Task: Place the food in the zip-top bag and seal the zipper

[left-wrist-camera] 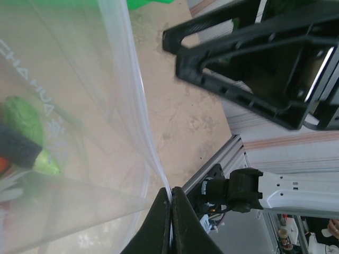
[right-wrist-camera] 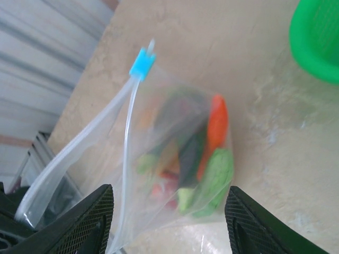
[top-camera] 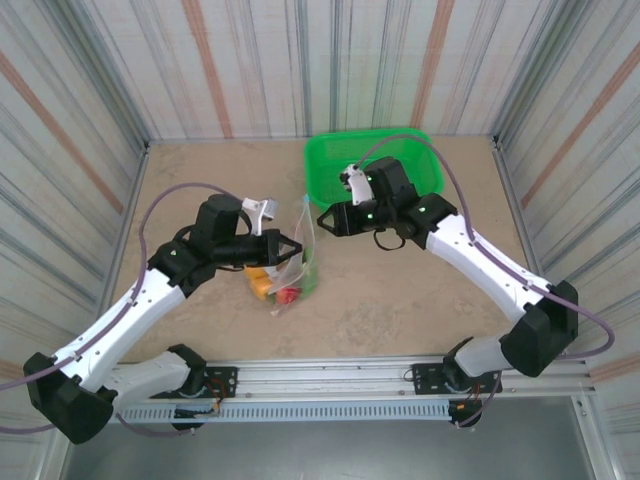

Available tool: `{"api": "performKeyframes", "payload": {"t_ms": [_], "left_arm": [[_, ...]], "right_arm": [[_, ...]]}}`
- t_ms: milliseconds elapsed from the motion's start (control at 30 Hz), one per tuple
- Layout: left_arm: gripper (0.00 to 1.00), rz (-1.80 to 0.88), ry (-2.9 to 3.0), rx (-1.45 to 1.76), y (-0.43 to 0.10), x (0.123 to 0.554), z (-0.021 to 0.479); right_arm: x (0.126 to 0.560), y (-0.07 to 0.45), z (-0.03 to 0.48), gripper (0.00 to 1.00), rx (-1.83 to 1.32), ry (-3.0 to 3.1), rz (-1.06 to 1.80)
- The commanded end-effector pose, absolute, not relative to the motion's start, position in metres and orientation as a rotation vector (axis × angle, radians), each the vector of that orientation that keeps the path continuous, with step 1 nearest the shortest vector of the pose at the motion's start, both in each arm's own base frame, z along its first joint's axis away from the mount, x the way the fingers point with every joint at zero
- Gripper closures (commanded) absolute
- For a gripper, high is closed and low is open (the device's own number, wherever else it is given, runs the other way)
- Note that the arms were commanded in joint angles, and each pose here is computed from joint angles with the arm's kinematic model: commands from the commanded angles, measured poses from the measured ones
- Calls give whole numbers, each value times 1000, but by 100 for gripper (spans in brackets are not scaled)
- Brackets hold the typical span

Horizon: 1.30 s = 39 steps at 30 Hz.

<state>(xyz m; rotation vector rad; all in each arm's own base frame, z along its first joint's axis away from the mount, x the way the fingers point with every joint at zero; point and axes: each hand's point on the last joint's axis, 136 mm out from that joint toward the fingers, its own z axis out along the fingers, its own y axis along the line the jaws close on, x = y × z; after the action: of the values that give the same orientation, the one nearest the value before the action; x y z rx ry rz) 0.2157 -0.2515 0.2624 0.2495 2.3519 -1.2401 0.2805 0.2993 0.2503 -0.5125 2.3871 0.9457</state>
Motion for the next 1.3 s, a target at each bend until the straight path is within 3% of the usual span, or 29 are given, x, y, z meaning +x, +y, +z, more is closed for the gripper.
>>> {"api": "performKeyframes", "payload": {"t_ms": [0,433,567,667,733,867,967,1267], "left_arm": [[100,-1201,2310,273,-248,216,266],[100,-1213,2310,299,-255,217,265],[100,-1225,2294,323,-260,216,267],[99,-1239,2264,345,-263,215,276],[91,-1257,2232,373,-265,213,285],[55,-1271,2131,416,-262,206,305],[41,-1233,2046,438,-251,200,326],[35,-1023,1732,500,-207,182,403]], "right_arm": [[271,309,246,43,-564,2441,941],[285,328,240,52,-600,2466,879],[290,334,237,66,-618,2486,850],[296,333,242,88,-629,2471,806],[300,331,256,100,-643,2440,780],[303,328,296,100,-715,2347,722],[299,326,317,100,-815,2295,680],[276,330,380,100,-1230,1904,551]]}}
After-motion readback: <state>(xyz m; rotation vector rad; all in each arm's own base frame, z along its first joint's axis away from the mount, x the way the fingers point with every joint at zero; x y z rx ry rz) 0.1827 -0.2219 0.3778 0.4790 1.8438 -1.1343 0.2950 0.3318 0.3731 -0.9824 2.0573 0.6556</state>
